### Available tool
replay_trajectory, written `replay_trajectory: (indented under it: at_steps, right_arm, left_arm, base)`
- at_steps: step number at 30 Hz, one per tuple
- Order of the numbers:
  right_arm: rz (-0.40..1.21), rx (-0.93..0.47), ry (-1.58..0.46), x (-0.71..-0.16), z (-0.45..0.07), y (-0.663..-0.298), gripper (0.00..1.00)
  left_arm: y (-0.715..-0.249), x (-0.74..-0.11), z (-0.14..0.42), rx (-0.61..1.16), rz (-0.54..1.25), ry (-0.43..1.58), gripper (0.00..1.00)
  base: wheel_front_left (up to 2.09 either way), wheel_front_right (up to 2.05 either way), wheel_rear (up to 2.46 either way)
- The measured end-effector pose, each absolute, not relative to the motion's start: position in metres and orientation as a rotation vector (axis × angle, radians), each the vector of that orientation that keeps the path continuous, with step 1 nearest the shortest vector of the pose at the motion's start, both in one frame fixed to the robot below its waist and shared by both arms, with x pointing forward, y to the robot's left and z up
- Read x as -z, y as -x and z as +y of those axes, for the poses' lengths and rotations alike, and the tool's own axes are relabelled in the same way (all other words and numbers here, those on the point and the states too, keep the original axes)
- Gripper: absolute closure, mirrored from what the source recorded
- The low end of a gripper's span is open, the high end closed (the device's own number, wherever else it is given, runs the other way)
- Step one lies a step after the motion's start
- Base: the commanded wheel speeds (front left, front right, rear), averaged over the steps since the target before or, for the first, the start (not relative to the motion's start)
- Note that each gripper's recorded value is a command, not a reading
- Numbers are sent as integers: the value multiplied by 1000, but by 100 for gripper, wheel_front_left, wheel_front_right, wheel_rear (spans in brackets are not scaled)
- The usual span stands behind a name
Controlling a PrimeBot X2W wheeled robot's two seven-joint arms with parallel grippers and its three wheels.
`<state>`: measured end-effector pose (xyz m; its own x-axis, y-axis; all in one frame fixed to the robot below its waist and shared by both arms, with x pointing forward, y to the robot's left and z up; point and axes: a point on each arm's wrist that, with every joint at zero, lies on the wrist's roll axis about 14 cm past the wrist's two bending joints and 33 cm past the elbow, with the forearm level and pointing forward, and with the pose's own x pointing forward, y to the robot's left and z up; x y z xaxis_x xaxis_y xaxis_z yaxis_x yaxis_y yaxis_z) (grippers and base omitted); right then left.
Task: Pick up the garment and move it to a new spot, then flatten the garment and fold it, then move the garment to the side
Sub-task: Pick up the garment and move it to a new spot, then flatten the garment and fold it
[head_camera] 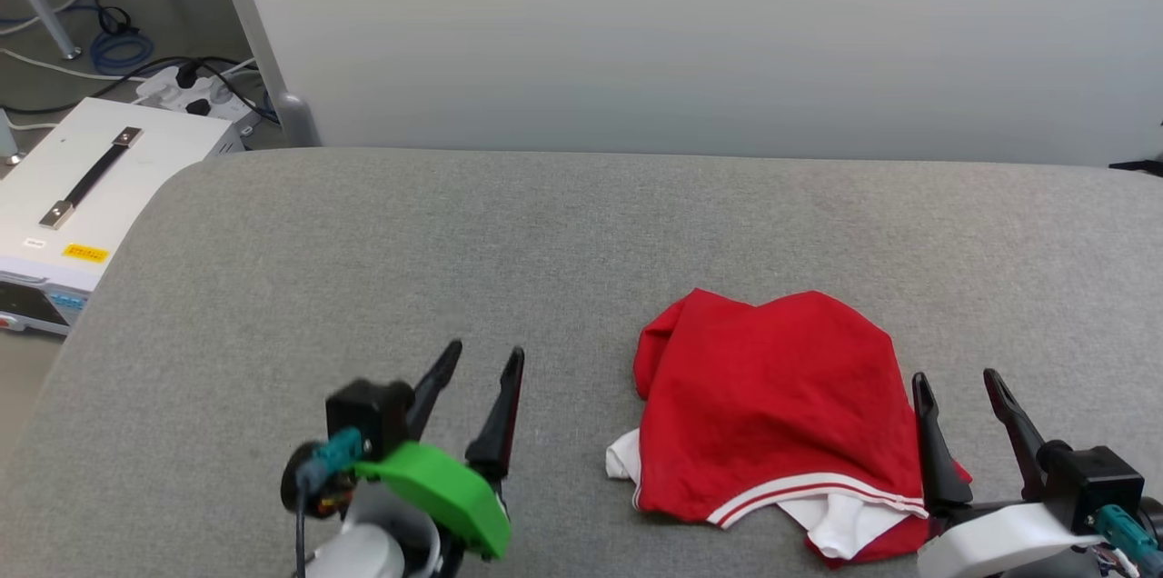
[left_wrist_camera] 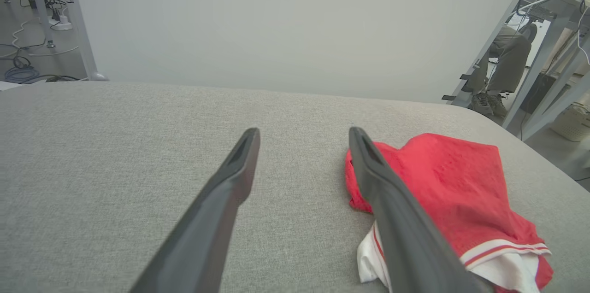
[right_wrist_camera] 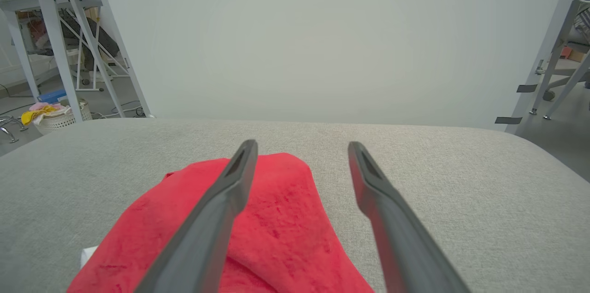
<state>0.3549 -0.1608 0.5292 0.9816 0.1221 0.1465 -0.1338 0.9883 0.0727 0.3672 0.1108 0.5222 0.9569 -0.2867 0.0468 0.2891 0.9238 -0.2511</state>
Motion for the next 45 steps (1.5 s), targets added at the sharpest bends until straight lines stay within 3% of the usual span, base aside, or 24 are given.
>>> replay_trajectory:
  at_steps: [14, 31, 43, 44, 45]
  right_arm:
    - [-127, -143, -87, -525, -158, -348, 0]
    - [-47, -108, -87, -502, -168, -353, 0]
    - [9, -45, -85, -482, -186, -354, 0]
    - [13, -41, -85, -481, -187, -354, 0]
    - [16, -38, -85, -480, -188, -354, 0]
  left_arm:
    - [-350, -507, 105, 277, -8, 271, 0]
    - [-356, -421, 29, 530, 571, 143, 0]
    - [-370, -377, 26, 510, 716, 20, 0]
    - [-369, -373, 26, 513, 729, 14, 11]
    - [-369, -372, 25, 519, 735, 10, 72]
  base:
    - [0, 0, 0]
    - [0, 0, 0]
    - [0, 0, 0]
    - [0, 0, 0]
    - [0, 0, 0]
